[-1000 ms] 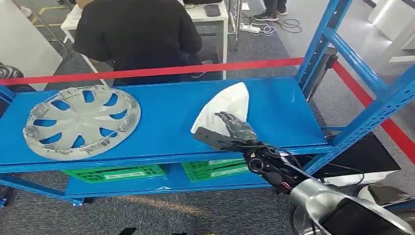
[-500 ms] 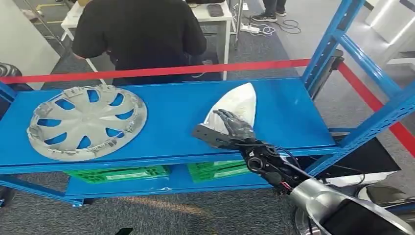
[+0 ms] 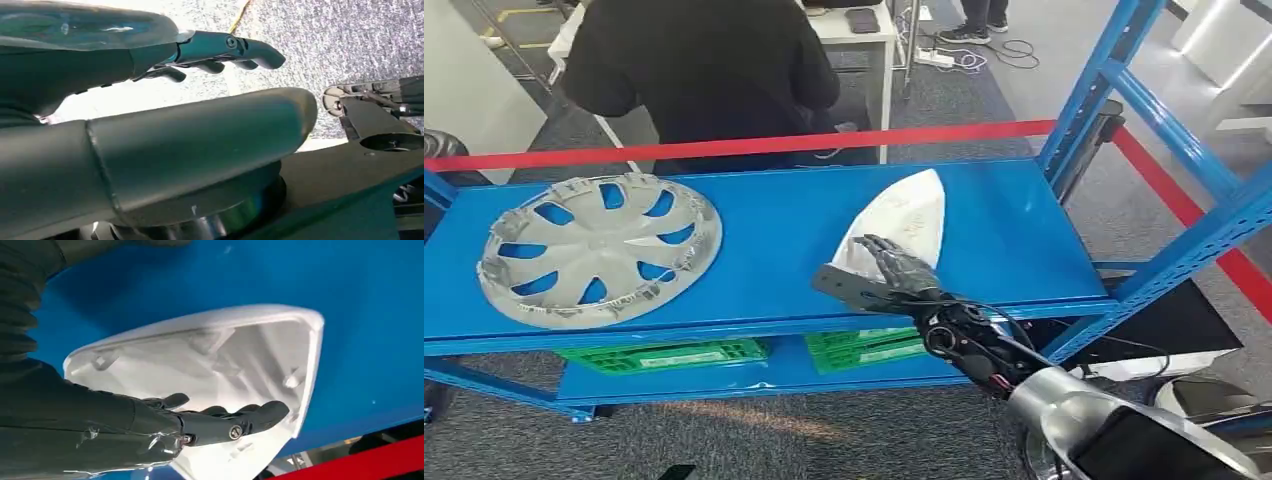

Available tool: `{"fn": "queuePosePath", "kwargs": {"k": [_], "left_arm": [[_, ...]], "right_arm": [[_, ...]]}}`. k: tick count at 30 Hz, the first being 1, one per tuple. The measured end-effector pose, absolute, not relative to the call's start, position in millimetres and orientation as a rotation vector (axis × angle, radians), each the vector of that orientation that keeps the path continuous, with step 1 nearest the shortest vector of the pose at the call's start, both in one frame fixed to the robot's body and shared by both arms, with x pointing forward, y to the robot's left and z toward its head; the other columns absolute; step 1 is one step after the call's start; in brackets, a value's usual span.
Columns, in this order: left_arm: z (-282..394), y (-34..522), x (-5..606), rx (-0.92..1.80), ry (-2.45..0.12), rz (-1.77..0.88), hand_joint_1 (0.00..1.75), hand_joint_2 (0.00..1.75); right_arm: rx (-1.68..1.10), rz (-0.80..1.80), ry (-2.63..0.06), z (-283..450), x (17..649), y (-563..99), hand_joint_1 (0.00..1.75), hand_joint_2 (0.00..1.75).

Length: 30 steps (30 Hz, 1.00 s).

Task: Take the parts from the cabinet and place them on the table.

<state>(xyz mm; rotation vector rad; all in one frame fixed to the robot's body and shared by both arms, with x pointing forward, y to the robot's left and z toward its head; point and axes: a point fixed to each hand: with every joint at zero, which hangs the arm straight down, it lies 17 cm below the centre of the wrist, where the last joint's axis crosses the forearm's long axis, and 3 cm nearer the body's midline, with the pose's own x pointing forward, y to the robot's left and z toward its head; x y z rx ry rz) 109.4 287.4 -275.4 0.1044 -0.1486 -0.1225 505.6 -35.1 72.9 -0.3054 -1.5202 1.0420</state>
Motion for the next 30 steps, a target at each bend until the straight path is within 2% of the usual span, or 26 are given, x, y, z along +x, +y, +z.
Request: {"fn": "queuePosePath", "kwargs": {"k": [18, 19, 20, 21, 22, 28, 29, 30], "left_arm": [[-276, 294, 108, 0.117, -0.148, -0.111, 0.0, 0.0], [-276, 295, 107, 0.117, -0.147, -0.109, 0.0, 0.0], [-276, 295, 106, 0.118, -0.145, -0.107, 0.0, 0.0], [-276, 295, 105, 0.118, -0.144, -0.105, 0.0, 0.0], [-276, 295, 104, 0.117, -0.145, -0.105, 0.0, 0.0], [-277, 296, 102, 0.117, -0.149, -0.099, 0.0, 0.0], [-277, 296, 102, 0.118, -0.151, -0.099, 0.0, 1.75], [-277, 296, 102, 0.117, -0.151, -0.099, 0.0, 1.75]], "right_arm": [[-0.343, 1.035, -1.472, 58, 506, -41, 0.0, 1.75], [-0.348, 1.027, -1.469, 58, 507, -43, 0.33, 1.75], [-0.354, 1.016, -1.466, 58, 509, -45, 1.15, 1.75], [-0.358, 1.005, -1.462, 58, 510, -47, 1.64, 1.75], [-0.36, 0.996, -1.459, 58, 510, -48, 1.75, 1.75], [-0.373, 0.96, -1.451, 59, 516, -56, 1.75, 1.75], [-0.373, 0.958, -1.45, 59, 516, -56, 1.75, 1.75], [-0.373, 0.956, -1.449, 59, 516, -57, 1.75, 1.75]]}}
